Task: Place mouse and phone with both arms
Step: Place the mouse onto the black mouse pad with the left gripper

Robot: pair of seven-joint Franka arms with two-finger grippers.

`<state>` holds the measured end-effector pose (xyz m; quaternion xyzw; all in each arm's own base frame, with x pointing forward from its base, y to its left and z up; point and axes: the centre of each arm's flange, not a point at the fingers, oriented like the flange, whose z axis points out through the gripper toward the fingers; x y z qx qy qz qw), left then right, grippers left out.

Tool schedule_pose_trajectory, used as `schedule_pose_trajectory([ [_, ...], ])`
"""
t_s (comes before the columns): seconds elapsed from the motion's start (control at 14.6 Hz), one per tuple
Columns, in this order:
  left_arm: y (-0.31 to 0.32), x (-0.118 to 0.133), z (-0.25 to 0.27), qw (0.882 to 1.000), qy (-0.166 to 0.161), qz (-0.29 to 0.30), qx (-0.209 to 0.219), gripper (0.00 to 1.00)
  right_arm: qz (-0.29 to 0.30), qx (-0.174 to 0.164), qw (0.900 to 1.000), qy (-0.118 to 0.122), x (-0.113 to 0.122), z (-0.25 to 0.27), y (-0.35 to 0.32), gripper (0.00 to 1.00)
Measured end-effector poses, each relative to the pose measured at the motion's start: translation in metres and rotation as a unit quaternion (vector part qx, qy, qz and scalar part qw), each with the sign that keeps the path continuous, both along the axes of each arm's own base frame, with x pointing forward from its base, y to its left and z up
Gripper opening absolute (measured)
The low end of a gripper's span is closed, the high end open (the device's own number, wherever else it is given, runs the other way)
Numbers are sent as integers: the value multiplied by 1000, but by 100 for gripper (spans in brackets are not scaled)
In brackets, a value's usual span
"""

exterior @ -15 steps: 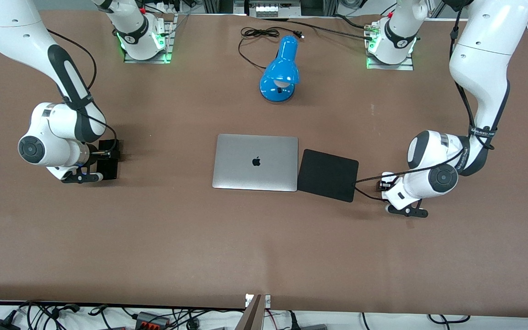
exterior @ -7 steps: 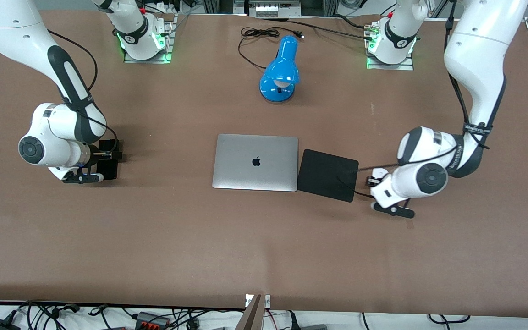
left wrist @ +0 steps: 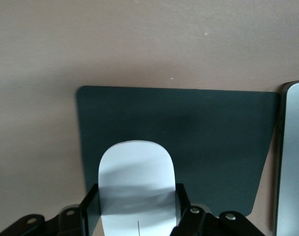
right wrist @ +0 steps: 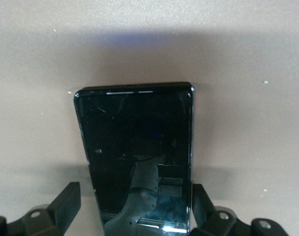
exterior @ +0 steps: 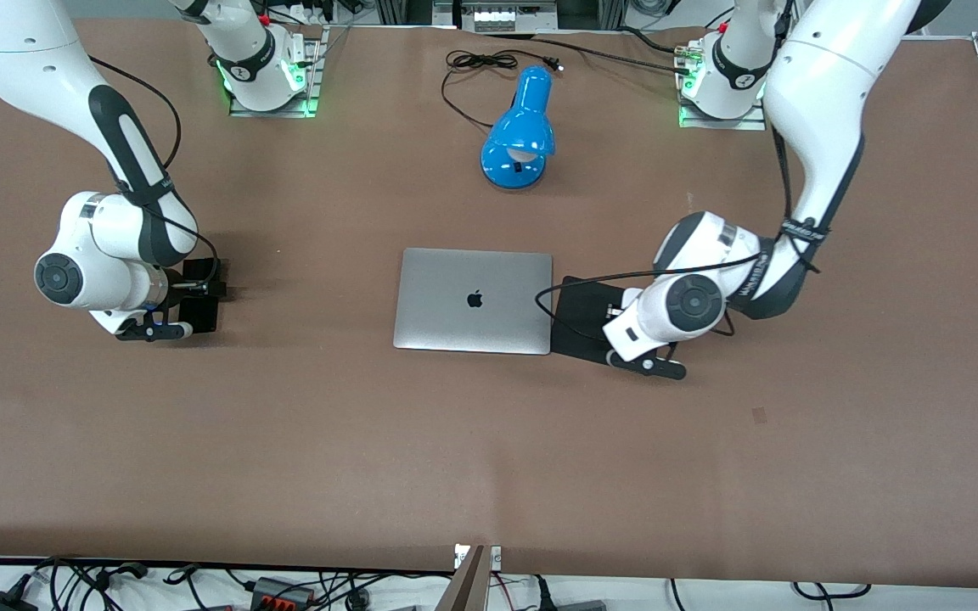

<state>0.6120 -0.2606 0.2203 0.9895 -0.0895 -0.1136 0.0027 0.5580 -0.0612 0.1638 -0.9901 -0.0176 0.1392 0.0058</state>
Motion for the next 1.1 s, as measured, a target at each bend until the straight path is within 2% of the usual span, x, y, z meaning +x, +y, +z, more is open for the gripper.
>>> schedule_pose_trajectory([
  [0.34,-4,1,-28,1000,-6,3,-13,63,2,-1,1000,0,3,-3,0,100],
  [0.48,-6,0,-36,1000,-5,2,-16,63,3,-2,1000,0,3,-3,-1,96],
  [0.55,-7,-1,-38,1000,-4,1,-16,63,4,-4,1000,0,4,-2,-2,84],
  [0.62,-8,-2,-40,1000,-4,1,-16,63,3,-4,1000,0,5,2,-2,80],
  [0.82,-9,-2,-40,1000,-3,5,-15,63,4,-4,1000,0,5,1,-2,79],
  [0.89,-9,-2,-40,1000,-3,7,-15,68,5,-3,1000,1,5,1,-2,79],
  [1.1,-8,2,-36,1000,-8,11,-16,96,12,0,1000,8,6,5,0,79],
])
